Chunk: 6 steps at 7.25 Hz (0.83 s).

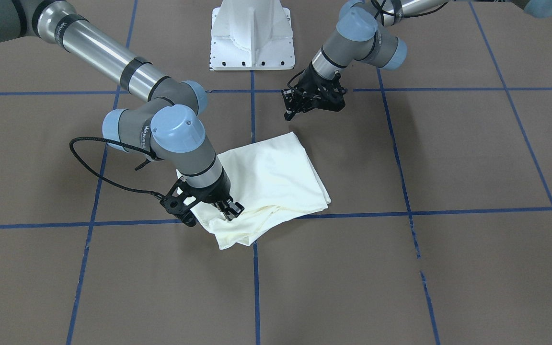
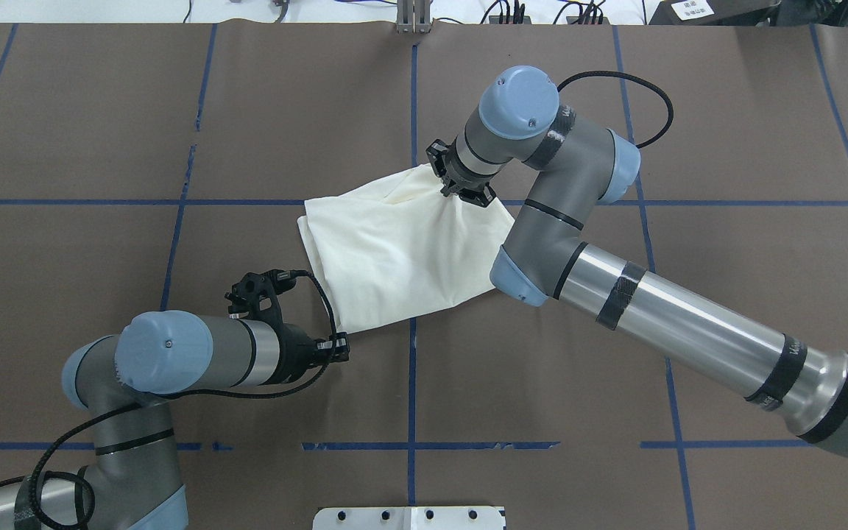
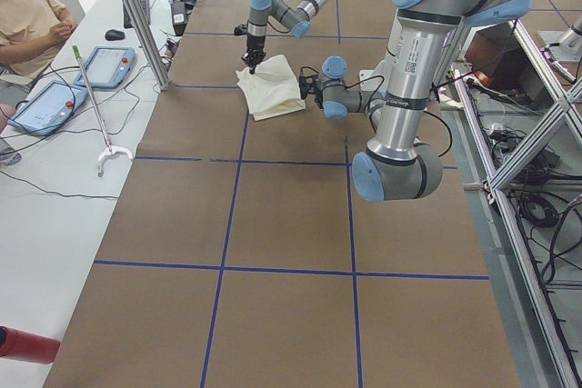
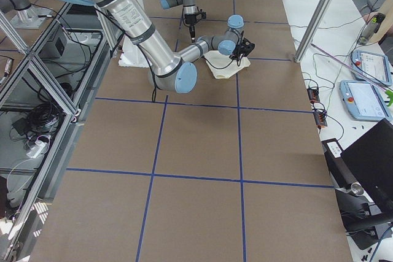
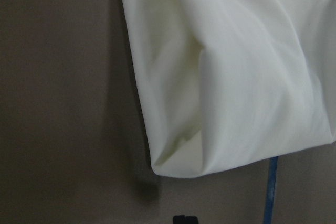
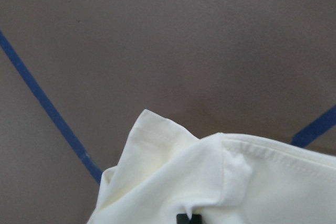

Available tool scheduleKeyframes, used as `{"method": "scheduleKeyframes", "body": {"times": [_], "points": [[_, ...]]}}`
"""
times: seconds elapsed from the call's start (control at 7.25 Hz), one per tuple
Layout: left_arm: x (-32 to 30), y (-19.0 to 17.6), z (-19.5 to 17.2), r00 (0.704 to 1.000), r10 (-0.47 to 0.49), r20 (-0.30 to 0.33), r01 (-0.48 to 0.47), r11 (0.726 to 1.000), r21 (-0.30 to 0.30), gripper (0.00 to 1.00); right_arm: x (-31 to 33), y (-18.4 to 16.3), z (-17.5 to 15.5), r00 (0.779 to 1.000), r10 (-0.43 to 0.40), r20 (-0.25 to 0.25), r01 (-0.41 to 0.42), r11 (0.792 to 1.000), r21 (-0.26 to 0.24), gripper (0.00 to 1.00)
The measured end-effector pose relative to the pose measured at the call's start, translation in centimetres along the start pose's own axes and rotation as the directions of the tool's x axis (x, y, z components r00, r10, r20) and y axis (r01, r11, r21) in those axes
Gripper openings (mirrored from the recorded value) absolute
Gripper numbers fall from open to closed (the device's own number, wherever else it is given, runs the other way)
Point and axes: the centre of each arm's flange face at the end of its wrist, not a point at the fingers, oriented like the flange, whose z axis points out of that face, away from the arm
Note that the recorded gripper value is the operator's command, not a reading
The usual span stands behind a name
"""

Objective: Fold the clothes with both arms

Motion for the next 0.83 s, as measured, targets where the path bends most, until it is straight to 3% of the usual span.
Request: {"method": "scheduleKeyframes", "body": {"times": [0.28,0.41,0.83], "points": [[2.3,0.0,-2.8,0.997,-0.002,-0.074,0.002,1.000,0.012,0.00,0.0,0.0,0.0,1.000,0.001,0.001,-0.001,1.000,0.000,0.00],[2.8,-1.4,-3.7,0.996,-0.003,-0.089,0.007,0.999,0.049,0.00,-0.1,-0.1,0.0,1.000,0.002,0.001,-0.002,1.000,0.001,0.00],[4.0,-5.1,-1.5,0.997,-0.009,-0.074,0.019,0.991,0.133,0.00,-0.2,-0.2,-0.2,1.000,0.004,0.004,-0.004,1.000,0.002,0.00]]}}
